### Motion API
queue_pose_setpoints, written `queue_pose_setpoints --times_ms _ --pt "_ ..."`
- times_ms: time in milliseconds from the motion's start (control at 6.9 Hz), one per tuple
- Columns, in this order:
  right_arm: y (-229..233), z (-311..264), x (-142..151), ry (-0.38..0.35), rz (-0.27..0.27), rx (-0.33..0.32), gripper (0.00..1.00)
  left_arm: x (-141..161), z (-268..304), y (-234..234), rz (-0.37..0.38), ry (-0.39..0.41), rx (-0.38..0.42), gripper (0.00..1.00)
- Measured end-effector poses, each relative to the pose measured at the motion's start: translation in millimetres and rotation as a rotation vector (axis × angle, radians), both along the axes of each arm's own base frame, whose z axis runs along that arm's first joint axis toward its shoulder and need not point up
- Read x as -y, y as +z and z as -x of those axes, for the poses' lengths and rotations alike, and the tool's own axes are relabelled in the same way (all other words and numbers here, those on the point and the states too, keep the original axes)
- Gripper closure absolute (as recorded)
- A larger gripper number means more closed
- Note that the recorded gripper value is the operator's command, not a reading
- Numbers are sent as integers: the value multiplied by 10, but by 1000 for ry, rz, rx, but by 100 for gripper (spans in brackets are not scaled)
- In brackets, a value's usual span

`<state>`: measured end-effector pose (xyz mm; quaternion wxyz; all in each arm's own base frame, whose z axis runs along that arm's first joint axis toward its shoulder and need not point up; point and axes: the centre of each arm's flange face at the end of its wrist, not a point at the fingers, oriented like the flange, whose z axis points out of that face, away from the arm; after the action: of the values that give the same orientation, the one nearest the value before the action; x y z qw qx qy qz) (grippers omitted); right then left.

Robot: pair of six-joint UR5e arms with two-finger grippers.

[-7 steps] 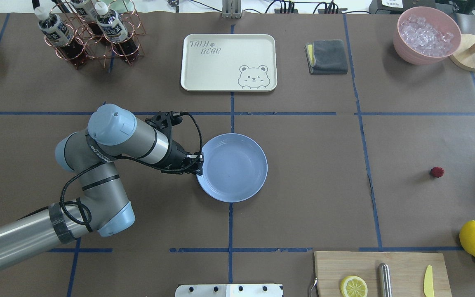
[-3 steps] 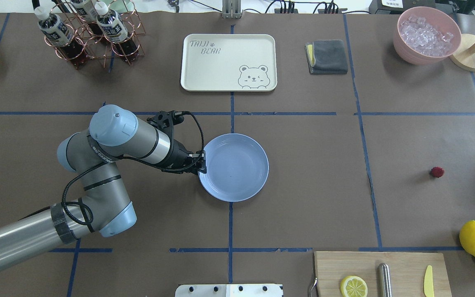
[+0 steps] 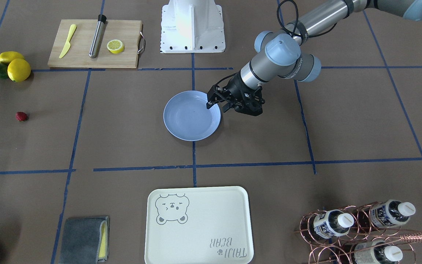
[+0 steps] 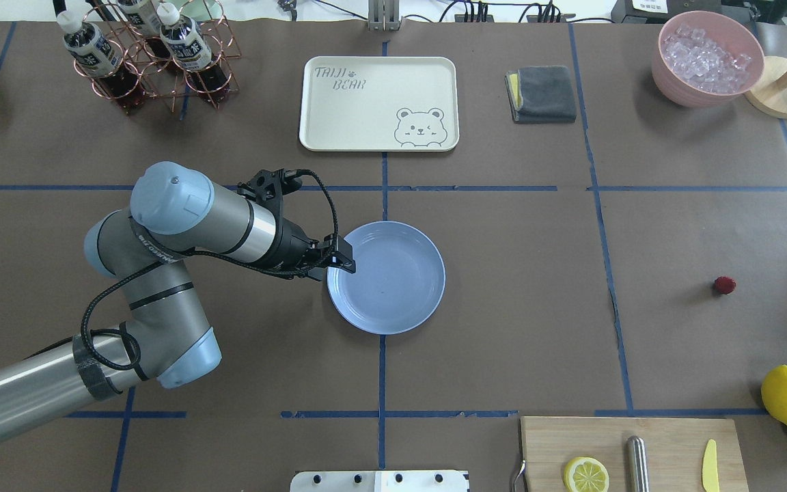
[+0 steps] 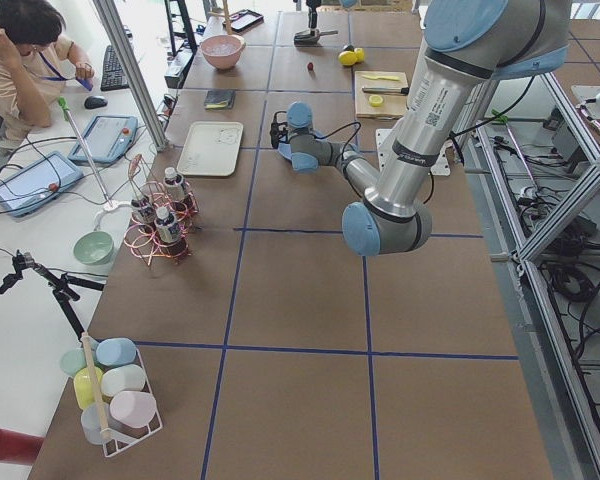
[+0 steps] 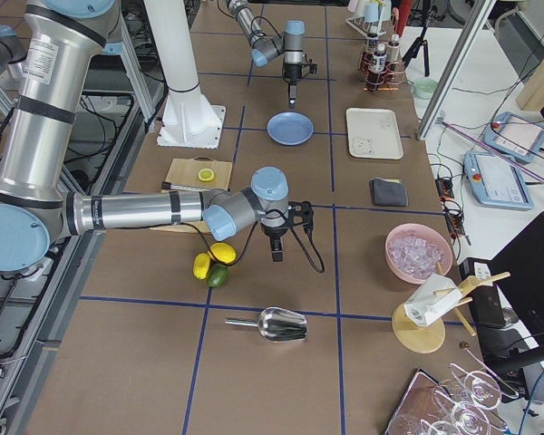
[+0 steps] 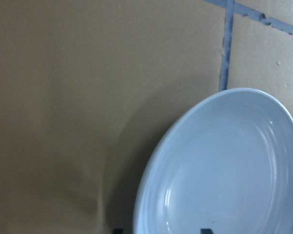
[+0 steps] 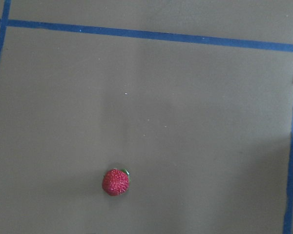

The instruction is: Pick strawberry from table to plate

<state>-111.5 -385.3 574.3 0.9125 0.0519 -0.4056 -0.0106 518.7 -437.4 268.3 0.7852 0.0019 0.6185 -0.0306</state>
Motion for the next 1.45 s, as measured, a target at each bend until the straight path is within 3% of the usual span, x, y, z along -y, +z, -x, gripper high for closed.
queue_pose_setpoints --times_ms 580,1449 --pt "170 733 196 41 55 -33 6 77 74 -9 -3 -17 -1 31" --pt "490 1073 251 13 55 -3 19 79 83 -9 -4 -20 -2 30"
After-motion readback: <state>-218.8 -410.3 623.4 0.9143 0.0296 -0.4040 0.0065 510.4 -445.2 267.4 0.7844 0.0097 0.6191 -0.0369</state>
